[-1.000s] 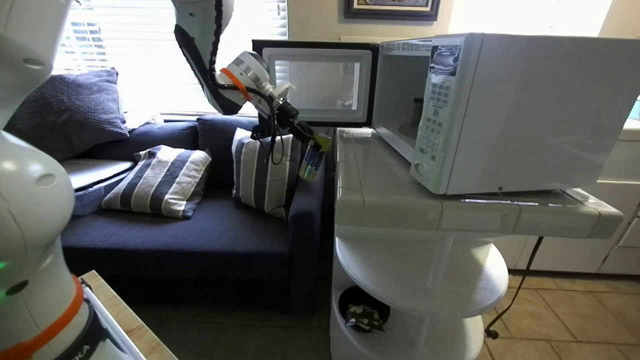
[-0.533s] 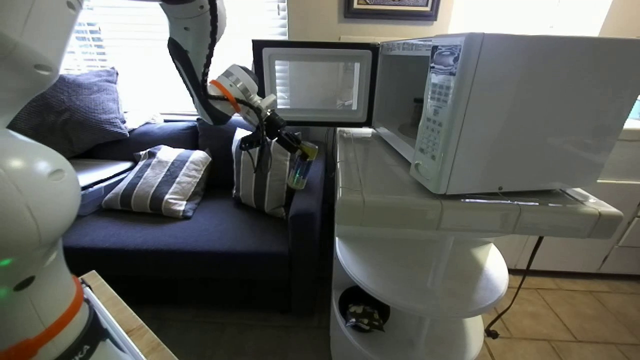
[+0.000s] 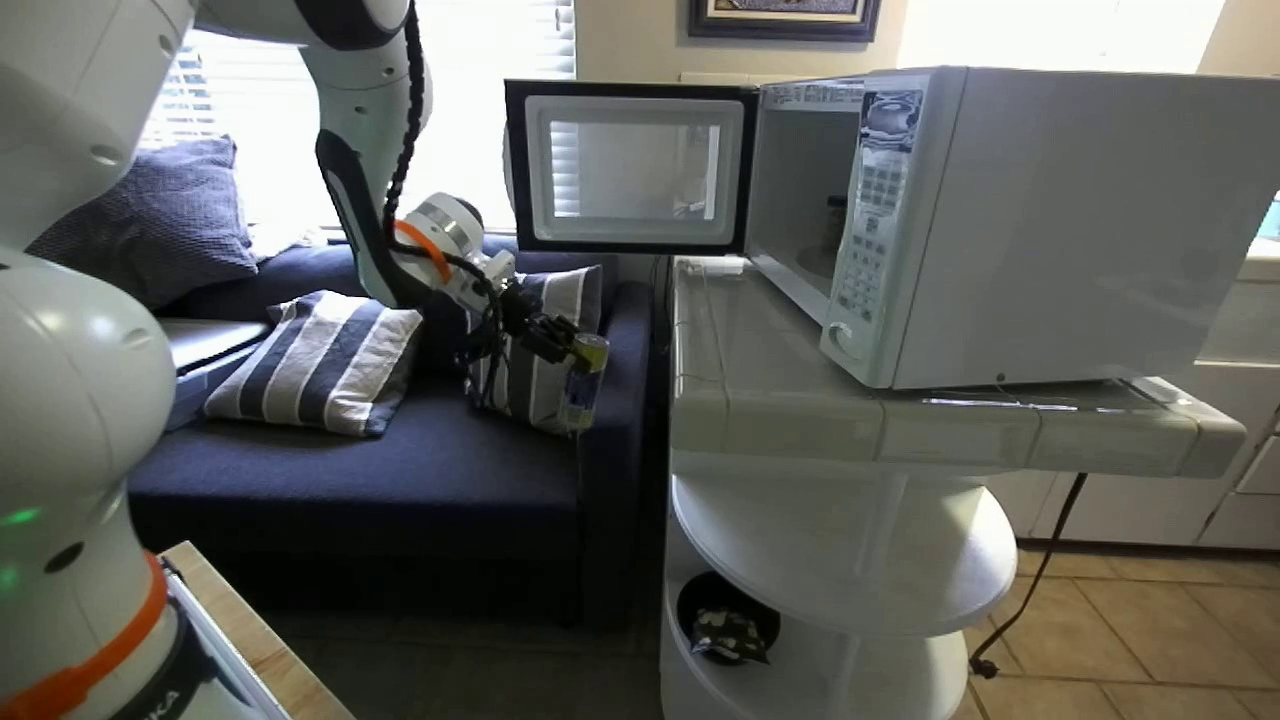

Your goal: Take the can out of the microwave and place it on the shelf

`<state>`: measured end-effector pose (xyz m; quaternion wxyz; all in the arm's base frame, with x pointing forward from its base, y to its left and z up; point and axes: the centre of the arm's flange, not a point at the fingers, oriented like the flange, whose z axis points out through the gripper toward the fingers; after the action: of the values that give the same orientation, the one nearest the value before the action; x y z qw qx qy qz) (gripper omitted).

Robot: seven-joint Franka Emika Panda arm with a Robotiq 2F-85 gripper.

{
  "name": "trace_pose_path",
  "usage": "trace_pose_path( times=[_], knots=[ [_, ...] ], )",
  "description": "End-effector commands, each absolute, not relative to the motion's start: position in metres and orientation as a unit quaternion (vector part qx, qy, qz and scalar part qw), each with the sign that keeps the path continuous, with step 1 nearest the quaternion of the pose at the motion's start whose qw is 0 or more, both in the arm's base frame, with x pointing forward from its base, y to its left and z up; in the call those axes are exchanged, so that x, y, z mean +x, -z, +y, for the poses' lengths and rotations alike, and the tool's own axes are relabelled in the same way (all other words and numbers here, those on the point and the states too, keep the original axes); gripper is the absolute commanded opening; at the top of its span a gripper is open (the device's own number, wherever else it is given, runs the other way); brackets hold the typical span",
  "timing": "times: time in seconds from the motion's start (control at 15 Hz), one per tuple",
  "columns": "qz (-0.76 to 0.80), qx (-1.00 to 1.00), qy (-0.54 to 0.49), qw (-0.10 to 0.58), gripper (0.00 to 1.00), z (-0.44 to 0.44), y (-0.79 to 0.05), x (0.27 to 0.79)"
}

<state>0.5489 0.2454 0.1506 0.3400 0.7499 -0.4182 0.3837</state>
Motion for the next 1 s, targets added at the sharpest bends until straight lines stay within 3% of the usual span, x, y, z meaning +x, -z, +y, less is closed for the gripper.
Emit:
trace_pose_path(
  times=[0.0, 0.47, 0.93],
  knots=[
    [-0.4, 0.721, -0.434, 0.363, 0.38, 0.21, -0.136, 0.545],
    [-0.314, 0.73, -0.476, 0.378, 0.38, 0.16, -0.095, 0.563],
    [-0.246, 0.772, -0.467, 0.354, 0.38, 0.132, -0.032, 0.541]
  ],
)
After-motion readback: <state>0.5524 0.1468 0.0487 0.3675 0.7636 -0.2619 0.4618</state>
